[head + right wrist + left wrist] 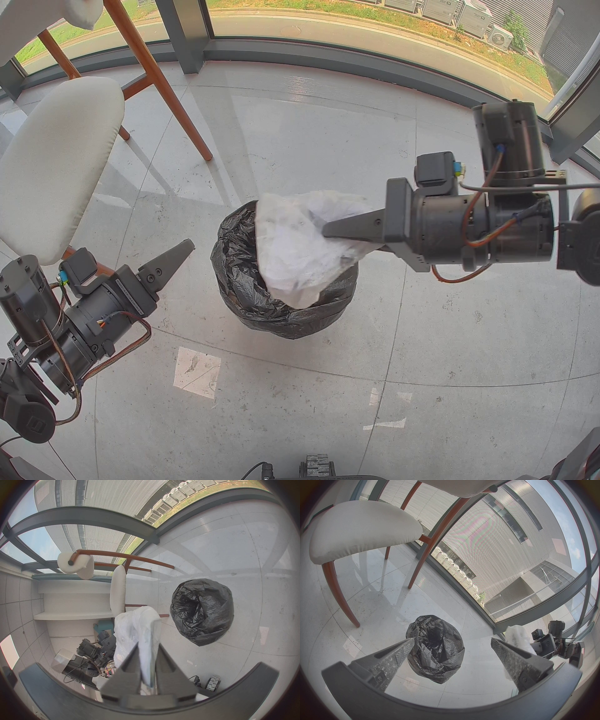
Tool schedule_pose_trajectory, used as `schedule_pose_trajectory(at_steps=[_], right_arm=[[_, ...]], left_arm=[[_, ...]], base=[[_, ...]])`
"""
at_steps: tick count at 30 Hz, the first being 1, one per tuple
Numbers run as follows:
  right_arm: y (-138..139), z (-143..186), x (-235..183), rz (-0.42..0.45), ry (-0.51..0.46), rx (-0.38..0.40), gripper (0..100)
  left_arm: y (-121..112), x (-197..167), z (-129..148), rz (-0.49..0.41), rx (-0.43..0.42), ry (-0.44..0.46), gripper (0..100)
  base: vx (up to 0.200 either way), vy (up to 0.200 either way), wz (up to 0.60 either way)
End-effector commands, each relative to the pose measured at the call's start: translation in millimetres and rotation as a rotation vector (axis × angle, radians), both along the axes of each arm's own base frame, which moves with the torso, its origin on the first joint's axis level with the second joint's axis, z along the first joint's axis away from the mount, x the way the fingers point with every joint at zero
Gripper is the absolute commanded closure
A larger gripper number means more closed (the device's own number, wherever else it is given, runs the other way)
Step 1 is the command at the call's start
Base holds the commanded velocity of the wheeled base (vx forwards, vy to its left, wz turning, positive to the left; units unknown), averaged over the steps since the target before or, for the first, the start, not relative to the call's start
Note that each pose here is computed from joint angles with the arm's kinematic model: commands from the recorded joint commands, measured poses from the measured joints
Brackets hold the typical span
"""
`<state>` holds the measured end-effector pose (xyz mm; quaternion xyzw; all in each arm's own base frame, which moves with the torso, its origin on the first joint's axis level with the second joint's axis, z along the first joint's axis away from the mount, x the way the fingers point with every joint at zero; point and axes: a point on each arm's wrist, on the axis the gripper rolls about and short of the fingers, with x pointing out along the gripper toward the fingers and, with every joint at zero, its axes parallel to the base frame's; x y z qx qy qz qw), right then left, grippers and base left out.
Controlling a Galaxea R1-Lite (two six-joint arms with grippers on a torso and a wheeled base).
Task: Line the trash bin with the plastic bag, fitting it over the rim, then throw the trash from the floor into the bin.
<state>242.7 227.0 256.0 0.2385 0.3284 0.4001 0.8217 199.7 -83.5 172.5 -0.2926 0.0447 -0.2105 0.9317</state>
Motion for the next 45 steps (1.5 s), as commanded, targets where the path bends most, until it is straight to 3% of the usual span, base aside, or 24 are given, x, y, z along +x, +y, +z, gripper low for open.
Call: schedule_pose_trajectory(at_steps=[1,6,11,12,16,20,23,24,25,29,31,32,37,41,45], right_arm=[[10.6,-13.2,12.1,-0.005,0.021,-0.017,0],[-5.6,-6.5,20.8,-0.074,-0.005,-0.01,0],[-58.9,38.0,4.0,-0.199,-0.106,0.046,0],[-58.9,38.0,4.0,-0.199,-0.106,0.046,0],[-117.6,55.7,-40.5,-0.301,-0.105,0.015,0],[-152.8,51.8,-71.2,-0.384,-0.14,-0.031,0],[-176.1,37.8,-89.8,-0.468,-0.192,-0.113,0],[-190.3,29.7,-104.4,-0.525,-0.251,-0.189,0],[-196.0,26.5,-112.3,-0.547,-0.276,-0.219,0],[-213.5,17.5,-148.4,-0.64,-0.361,-0.275,0],[-213.5,17.5,-148.4,-0.64,-0.361,-0.275,0],[-219.9,6.7,-171.4,-0.697,-0.387,-0.283,0],[-225.3,-21.6,-208.3,-0.788,-0.443,-0.333,0],[-224.5,-50.5,-230.0,-0.799,-0.488,-0.375,0],[-223.7,-77.2,-239.5,-0.77,-0.538,-0.428,0]], left_arm=[[0.1,0.1,0.0,0.001,0.002,-0.001,0],[0.6,0.8,0.0,0.004,0.002,-0.001,0],[8.3,-3.4,0.5,0.033,-0.002,-0.004,0],[8.3,-3.4,0.5,0.033,-0.002,-0.004,0],[26.3,-22.1,7.7,0.086,-0.023,-0.047,0],[39.3,-38.2,3.4,0.133,-0.013,-0.052,0],[52.0,-55.7,4.9,0.211,0.039,-0.109,0],[61.4,-67.1,3.0,0.293,0.124,-0.146,0],[65.4,-71.3,0.4,0.321,0.156,-0.15,0],[75.6,-96.6,1.7,0.393,0.189,-0.224,0],[75.6,-96.6,1.7,0.393,0.189,-0.224,0],[77.4,-114.6,-4.3,0.404,0.189,-0.234,0],[82.1,-141.9,-9.0,0.451,0.197,-0.235,0],[83.1,-168.8,-19.1,0.451,0.216,-0.207,0],[83.6,-192.3,-35.8,0.444,0.298,-0.174,0]], base=[[0.0,0.0,0.0],[0.0,0.0,0.0],[0.0,0.0,0.0],[0.0,0.0,0.0],[0.0,0.0,0.0],[0.0,0.0,0.0],[0.0,0.0,0.0],[0.0,0.0,0.0],[0.0,0.0,0.0],[0.0,0.0,0.0],[0.0,0.0,0.0],[0.0,0.0,0.0],[0.0,0.0,0.0],[0.0,0.0,0.0],[0.0,0.0,0.0]])
